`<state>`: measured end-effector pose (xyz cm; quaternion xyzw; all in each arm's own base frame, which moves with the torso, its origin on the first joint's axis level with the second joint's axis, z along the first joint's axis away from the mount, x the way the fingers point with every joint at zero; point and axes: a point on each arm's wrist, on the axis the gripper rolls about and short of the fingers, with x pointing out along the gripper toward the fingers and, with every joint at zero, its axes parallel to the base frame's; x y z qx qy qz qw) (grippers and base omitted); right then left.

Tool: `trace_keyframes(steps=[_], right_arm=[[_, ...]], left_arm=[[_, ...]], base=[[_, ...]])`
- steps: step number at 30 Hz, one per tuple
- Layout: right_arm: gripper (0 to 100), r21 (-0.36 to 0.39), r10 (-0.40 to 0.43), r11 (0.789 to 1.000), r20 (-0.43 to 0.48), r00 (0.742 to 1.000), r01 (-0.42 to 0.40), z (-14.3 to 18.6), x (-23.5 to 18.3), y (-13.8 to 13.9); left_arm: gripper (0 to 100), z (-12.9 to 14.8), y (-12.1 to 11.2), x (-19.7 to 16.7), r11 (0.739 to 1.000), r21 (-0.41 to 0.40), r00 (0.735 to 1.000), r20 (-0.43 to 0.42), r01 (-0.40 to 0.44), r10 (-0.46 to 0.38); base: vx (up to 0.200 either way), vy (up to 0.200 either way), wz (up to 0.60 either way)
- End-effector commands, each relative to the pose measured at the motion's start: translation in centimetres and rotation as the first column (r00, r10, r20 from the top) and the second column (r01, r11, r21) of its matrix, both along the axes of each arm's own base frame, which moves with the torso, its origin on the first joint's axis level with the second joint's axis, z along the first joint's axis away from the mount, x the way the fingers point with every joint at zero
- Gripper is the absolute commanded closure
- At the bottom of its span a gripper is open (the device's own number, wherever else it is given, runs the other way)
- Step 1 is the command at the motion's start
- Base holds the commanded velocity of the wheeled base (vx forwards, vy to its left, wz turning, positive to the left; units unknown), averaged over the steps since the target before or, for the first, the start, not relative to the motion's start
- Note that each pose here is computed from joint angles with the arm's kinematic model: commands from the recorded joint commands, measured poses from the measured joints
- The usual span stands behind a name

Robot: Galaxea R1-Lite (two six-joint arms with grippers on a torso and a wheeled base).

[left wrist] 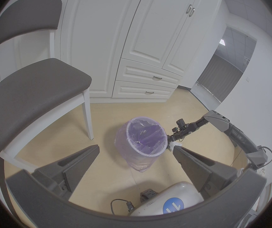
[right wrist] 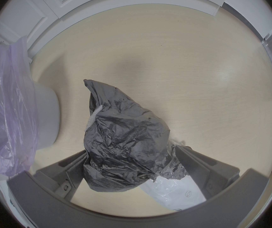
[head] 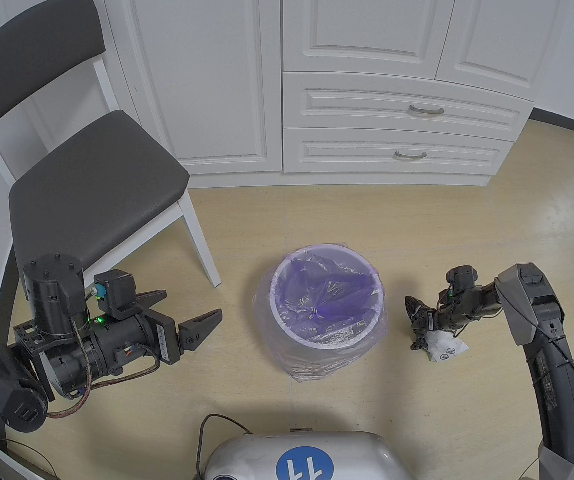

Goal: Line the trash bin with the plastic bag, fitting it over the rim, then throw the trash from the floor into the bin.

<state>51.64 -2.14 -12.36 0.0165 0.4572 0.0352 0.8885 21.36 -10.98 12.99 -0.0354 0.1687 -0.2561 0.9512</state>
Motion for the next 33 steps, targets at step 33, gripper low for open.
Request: trace_keyframes(steps=[33], right_arm=[[100, 0.019, -0.072, 0.997, 0.191, 0.979, 0.070, 2.5, -1.6, 1.6]], left_arm=[[0, 0.3, 0.2, -0.4, 1.000, 0.000, 1.000, 0.017, -0.004, 0.004]], base=[[0.000, 0.000, 0.00]])
